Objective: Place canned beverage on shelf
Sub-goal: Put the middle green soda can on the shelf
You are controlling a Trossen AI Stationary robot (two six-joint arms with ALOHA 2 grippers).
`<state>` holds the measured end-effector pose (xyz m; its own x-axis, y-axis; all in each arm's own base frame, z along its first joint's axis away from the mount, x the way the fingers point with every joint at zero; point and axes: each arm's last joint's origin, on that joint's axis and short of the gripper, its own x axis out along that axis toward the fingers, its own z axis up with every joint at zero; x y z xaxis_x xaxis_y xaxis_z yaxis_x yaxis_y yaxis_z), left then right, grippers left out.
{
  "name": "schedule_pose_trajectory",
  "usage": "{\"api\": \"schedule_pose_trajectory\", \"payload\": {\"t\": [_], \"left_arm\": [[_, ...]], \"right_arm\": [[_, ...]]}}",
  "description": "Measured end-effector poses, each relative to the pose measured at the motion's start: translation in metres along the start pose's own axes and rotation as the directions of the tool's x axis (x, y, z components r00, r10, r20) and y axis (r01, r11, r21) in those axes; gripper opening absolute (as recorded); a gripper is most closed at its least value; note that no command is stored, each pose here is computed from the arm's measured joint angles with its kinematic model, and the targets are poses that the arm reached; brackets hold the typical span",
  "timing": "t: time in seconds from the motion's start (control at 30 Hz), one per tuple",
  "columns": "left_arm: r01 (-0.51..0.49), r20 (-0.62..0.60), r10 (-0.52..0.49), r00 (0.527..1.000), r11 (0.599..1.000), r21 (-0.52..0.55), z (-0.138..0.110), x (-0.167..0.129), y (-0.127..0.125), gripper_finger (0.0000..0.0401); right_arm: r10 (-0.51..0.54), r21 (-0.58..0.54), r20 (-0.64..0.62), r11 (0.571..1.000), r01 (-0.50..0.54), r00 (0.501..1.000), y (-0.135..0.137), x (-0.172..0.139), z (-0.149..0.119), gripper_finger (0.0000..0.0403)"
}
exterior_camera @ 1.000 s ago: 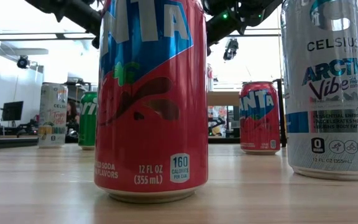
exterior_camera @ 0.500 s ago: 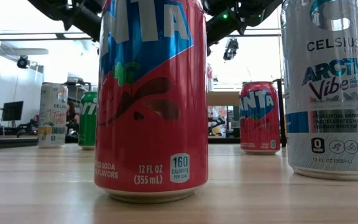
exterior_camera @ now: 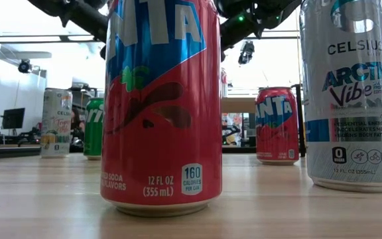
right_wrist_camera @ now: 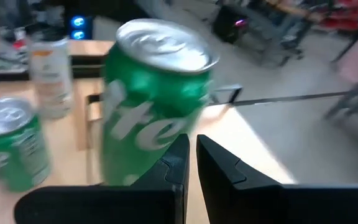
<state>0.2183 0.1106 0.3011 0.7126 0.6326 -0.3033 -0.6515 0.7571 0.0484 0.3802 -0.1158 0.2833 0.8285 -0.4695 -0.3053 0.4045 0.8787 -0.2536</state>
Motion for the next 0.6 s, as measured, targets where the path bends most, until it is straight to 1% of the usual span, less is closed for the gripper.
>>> {"api": "schedule_pose_trajectory", "payload": {"t": [0.07, 0.13, 0.4, 0.6], "left_arm": [[0.001, 0.002, -0.001, 1.0, 1.0, -0.006, 0.001, -0.004, 0.001, 0.0], [0.003, 0.007, -0.003, 1.0, 1.0, -0.014, 0.002, -0.008, 0.001, 0.0], [0.055, 0.044, -0.055, 0.998, 0.998, -0.013, 0.007, -0.018, -0.009, 0.0], [0.087, 0.055, -0.086, 0.995, 0.996, -0.006, 0.007, -0.021, -0.016, 0.0]], "right_arm": [[0.053, 0.016, -0.01, 0.998, -0.053, 0.999, 0.002, 0.0, -0.002, 0.0022], [0.078, 0.022, -0.006, 0.997, -0.078, 0.997, 0.003, 0.0, -0.002, 0.0022], [0.067, 0.024, 0.057, 0.997, -0.069, 0.996, 0.002, 0.0, 0.004, 0.0022], [0.064, 0.024, 0.075, 0.998, -0.066, 0.995, 0.002, 0.0, 0.006, 0.0022]]}}
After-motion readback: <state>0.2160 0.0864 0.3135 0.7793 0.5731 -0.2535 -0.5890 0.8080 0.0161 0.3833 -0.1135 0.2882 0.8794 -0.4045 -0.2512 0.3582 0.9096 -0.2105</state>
